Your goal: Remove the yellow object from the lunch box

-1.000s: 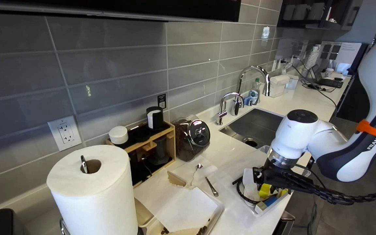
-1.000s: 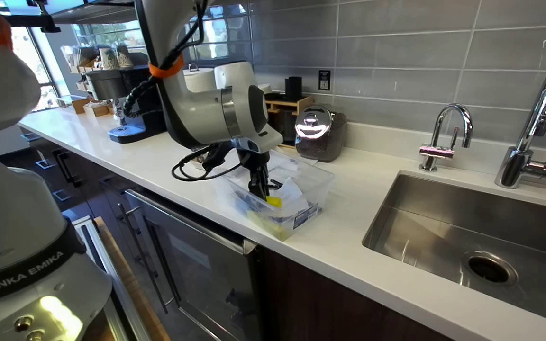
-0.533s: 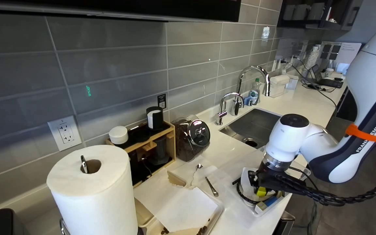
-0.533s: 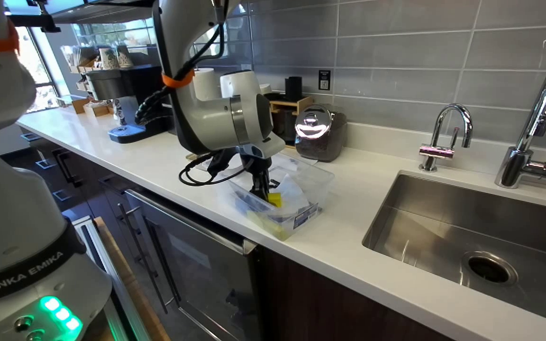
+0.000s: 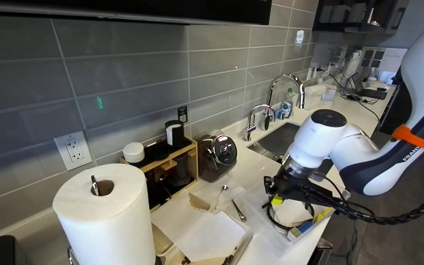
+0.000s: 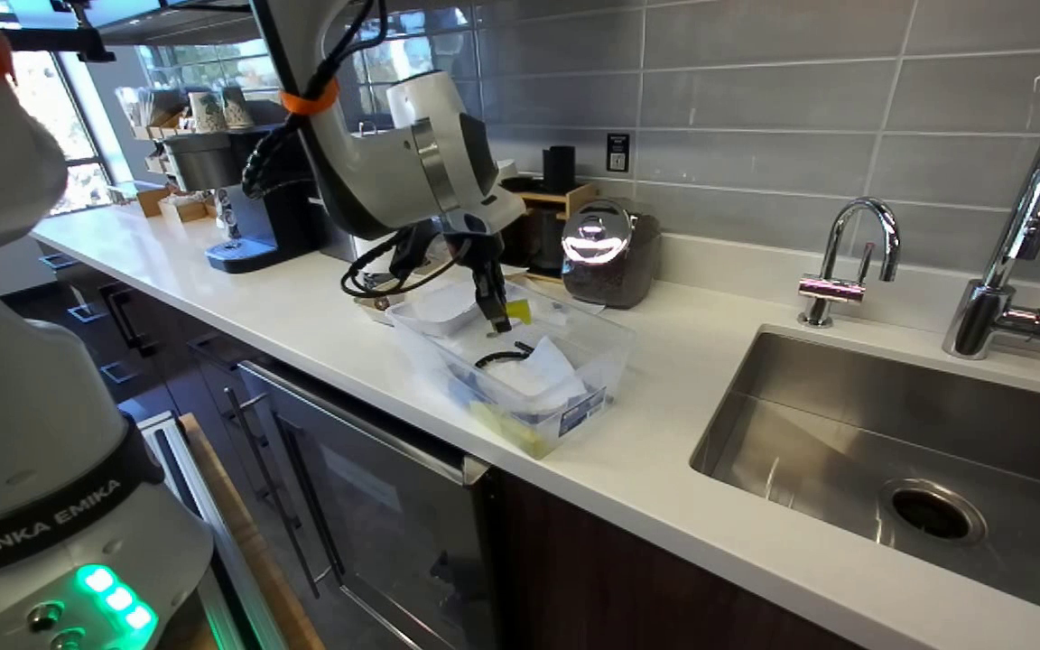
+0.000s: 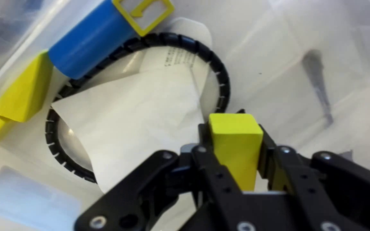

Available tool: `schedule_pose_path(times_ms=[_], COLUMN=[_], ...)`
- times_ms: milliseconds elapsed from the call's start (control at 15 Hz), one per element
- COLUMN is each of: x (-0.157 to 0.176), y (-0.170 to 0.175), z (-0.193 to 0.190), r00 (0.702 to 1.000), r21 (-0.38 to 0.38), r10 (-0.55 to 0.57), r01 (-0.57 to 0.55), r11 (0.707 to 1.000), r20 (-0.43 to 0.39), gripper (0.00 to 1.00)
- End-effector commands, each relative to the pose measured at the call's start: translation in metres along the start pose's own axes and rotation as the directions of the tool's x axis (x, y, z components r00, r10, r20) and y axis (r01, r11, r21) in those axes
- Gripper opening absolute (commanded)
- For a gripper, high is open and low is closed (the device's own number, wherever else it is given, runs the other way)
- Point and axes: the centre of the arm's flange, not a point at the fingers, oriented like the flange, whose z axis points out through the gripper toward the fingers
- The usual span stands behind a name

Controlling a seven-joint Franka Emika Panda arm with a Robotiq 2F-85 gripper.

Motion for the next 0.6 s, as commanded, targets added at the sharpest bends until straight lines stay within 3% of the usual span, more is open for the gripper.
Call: schedule_pose_path(times_ms=[0, 333, 533], x=[0.001, -0.017, -0.033], y=[-0.027, -0.057, -0.074], z=[-0.045, -0.079, -0.086], r00=[0.999, 0.994, 0.981], r21=[0.014, 0.040, 0.095], r10=[-0.026, -0.106, -0.189], r01=[0.026, 0.106, 0.184], r11=[1.000, 0.994, 0.978], r20=[-0.027, -0.013, 0.045], gripper=[0.09, 0.09, 0.09])
